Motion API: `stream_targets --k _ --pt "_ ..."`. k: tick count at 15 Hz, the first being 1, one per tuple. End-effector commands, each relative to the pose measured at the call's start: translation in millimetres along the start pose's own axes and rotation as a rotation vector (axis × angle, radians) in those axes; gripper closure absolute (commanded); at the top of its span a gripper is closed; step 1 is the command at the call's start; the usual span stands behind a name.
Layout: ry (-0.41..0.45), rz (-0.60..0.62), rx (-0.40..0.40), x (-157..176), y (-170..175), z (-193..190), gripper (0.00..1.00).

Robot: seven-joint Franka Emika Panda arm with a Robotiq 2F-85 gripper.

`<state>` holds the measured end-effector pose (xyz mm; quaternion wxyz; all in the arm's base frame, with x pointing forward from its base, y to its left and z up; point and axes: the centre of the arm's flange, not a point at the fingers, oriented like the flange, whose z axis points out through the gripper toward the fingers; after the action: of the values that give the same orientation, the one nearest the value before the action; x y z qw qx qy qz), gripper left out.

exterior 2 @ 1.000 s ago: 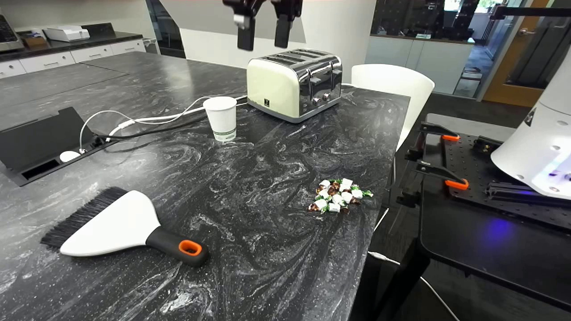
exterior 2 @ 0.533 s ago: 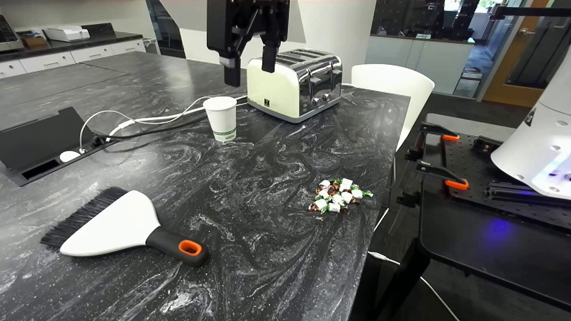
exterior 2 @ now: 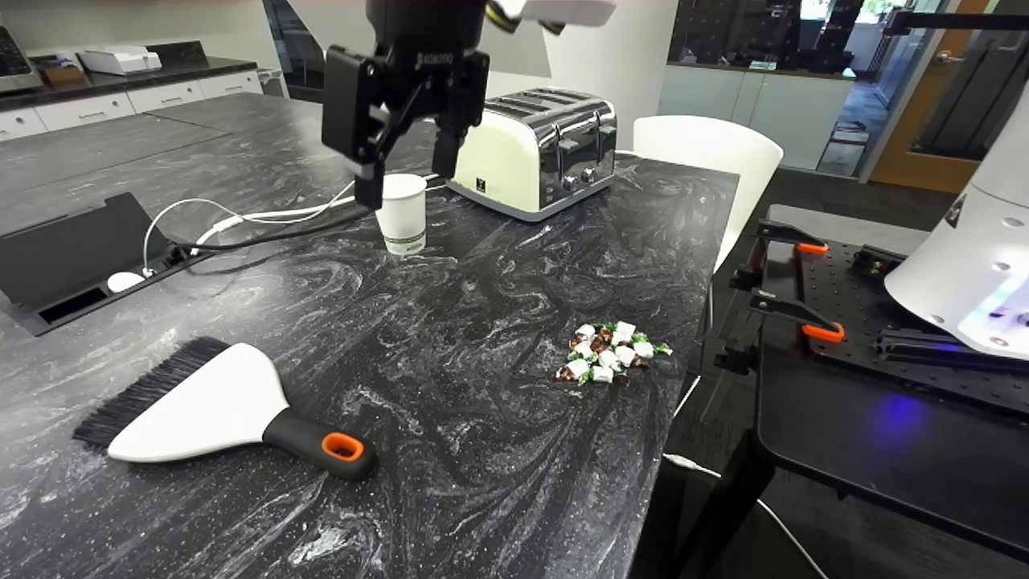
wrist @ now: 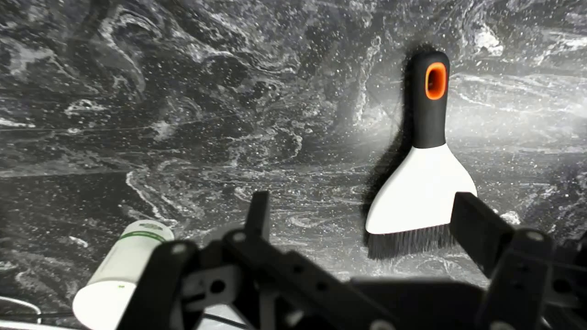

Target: Use the broom to sweep the sweets away from the tables edge

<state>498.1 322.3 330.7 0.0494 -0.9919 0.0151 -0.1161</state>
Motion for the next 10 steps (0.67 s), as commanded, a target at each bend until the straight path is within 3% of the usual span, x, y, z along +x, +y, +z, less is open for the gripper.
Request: stream_targets --k 1,5,10 --pt "0.078 0.014 -0.016 0.3 -43.8 51.7 0.0" --pt "0.091 0.007 -0.062 -9.1 -79.2 101.2 0.0" --pt "0.059 0.005 -0.046 -2.5 -102.5 140.2 0.0"
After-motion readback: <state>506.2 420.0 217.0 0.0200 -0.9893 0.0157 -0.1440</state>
